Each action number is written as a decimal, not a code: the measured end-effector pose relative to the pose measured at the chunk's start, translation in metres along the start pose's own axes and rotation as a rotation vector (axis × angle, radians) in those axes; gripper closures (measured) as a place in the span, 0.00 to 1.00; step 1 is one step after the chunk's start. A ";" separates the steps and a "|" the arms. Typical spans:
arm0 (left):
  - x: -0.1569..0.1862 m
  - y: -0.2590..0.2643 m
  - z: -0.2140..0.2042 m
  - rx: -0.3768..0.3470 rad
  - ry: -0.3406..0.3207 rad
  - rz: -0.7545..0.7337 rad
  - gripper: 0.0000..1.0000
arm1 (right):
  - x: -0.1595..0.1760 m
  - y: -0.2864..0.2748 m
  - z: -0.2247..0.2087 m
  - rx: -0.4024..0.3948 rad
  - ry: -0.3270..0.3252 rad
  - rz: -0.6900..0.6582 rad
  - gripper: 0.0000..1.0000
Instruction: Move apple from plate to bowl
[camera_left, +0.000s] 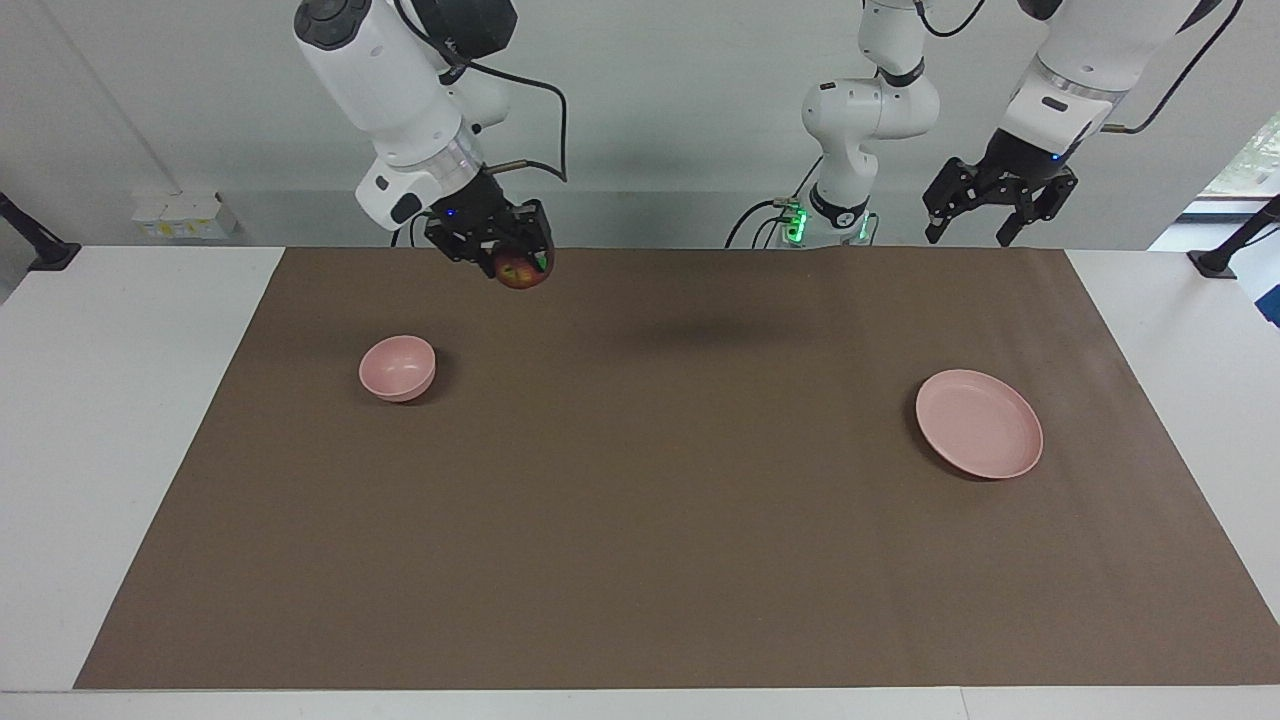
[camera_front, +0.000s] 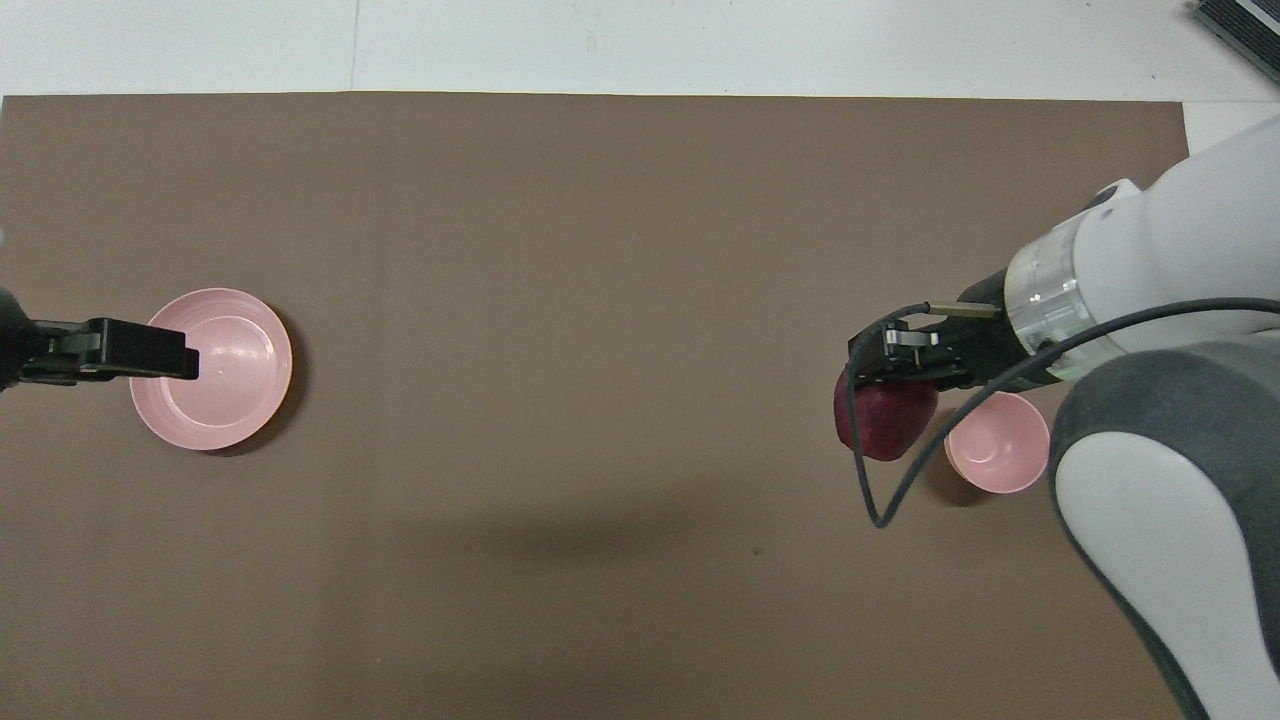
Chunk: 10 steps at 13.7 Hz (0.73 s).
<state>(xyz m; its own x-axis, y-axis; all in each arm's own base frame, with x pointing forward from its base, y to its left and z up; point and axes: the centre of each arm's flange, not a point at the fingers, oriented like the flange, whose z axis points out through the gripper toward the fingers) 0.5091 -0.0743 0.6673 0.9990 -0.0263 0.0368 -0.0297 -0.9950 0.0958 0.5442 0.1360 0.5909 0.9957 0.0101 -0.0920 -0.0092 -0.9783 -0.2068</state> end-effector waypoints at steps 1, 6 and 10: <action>0.003 0.000 -0.004 0.000 0.002 0.001 0.00 | 0.004 0.021 0.000 -0.041 0.004 -0.063 0.33; 0.011 -0.020 -0.004 0.034 -0.001 0.042 0.00 | 0.004 0.086 0.013 -0.256 0.070 -0.156 0.33; 0.011 -0.034 -0.005 0.035 -0.007 0.033 0.00 | 0.000 0.111 0.062 -0.347 0.078 -0.151 0.33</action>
<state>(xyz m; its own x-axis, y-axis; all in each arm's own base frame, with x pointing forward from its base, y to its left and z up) 0.5211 -0.0404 0.6690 0.9977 -0.0592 0.0327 -0.0611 -0.9964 0.0593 0.5374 0.0400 0.5073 0.9876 0.1570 -0.0084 0.1568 -0.9790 0.1305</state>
